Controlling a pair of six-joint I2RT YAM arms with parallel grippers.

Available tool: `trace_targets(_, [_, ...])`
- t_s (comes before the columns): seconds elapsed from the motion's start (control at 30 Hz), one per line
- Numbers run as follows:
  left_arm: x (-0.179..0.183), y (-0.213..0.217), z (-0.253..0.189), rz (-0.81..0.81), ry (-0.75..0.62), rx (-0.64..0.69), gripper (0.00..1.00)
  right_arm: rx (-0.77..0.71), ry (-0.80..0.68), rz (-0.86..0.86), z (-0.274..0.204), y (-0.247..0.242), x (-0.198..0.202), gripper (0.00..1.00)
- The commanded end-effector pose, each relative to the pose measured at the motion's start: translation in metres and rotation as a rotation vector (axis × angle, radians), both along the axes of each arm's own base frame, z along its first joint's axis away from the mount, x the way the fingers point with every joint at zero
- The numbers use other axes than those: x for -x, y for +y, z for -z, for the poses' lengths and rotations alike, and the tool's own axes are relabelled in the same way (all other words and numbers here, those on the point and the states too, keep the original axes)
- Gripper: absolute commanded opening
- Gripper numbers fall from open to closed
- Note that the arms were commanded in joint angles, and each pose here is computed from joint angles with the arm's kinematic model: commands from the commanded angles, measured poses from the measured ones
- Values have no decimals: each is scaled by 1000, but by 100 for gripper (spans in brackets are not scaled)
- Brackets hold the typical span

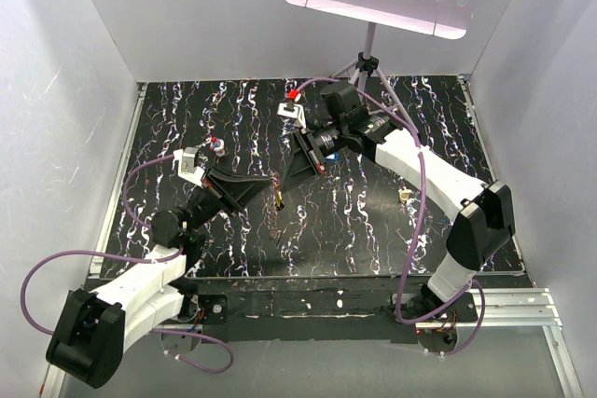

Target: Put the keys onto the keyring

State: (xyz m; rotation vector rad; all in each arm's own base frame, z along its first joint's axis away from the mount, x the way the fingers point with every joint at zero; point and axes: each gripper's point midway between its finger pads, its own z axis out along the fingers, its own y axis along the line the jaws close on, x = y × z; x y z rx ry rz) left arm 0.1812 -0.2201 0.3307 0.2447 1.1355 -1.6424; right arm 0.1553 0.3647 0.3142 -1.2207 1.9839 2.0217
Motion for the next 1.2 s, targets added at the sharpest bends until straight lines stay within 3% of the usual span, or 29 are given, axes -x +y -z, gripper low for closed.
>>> trace_targets(0.0, [20,11,-29,-14,-157,88,0,-41,-101,-4,-19,-3,6,22])
trace_targets(0.23, [20,6,-22,18,-130,56,0,-56,-298,7,-32,-9,0,37])
trace_targets(0.47, [21,5,-24,35,-130,55,0,-51,-337,11,-29,-3,-10,39])
trace_targets(0.8, [20,6,-24,30,-123,58,0,-20,-315,0,-15,4,-6,37])
trace_targets(1.17, [16,6,-20,9,-103,48,0,-26,-303,-21,-14,6,1,22])
